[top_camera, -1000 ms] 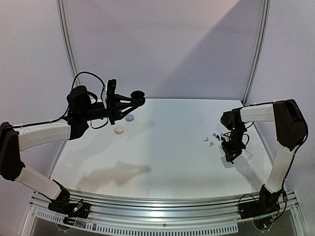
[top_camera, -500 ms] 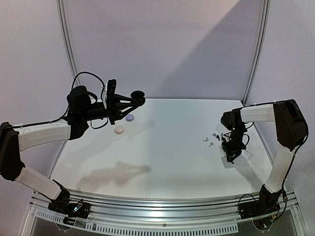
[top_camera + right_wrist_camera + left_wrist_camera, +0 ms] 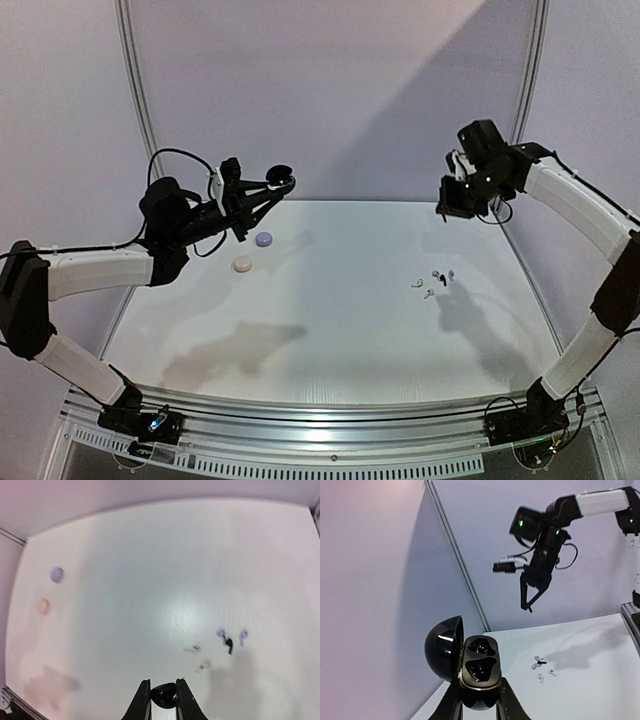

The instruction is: Insert the wireless bluetooth earbuds into the charging case

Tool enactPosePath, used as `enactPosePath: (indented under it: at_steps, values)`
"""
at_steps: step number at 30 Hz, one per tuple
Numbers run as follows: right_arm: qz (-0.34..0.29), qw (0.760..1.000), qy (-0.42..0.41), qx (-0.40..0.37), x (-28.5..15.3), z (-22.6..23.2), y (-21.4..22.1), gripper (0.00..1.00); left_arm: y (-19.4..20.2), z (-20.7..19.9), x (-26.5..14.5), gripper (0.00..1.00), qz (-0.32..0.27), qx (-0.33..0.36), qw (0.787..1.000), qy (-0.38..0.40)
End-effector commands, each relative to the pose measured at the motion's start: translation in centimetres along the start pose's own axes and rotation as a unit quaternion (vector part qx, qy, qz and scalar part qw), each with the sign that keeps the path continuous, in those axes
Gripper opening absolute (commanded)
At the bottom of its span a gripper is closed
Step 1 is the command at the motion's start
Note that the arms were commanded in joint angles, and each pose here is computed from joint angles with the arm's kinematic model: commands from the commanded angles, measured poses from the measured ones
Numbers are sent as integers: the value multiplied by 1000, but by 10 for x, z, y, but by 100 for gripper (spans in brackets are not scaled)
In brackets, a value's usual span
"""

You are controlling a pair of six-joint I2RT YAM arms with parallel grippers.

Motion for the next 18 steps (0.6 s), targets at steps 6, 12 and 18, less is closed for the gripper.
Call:
enactPosePath:
  at_steps: [6, 12, 18]
  values:
    - [-263, 931, -252, 4, -124, 182, -51, 0, -10, -7, 37, 0, -64, 128, 986, -83]
    - [-300, 886, -352, -29, -146, 261, -34, 0, -12, -5, 51, 0, -59, 120, 981, -143]
    - [-304, 880, -361, -50, -139, 284, -12, 0, -15, -8, 53, 0, -58, 95, 980, -163]
Point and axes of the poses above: each gripper's point midway between its finger pads, its own x axis out along the fingers, its own z axis along the line the jaws close on, y = z × x, the point moved 4 cm from there along -x, back along the fingers, and after that the axes turned 3 degrees about x, right-handed, at the moved point
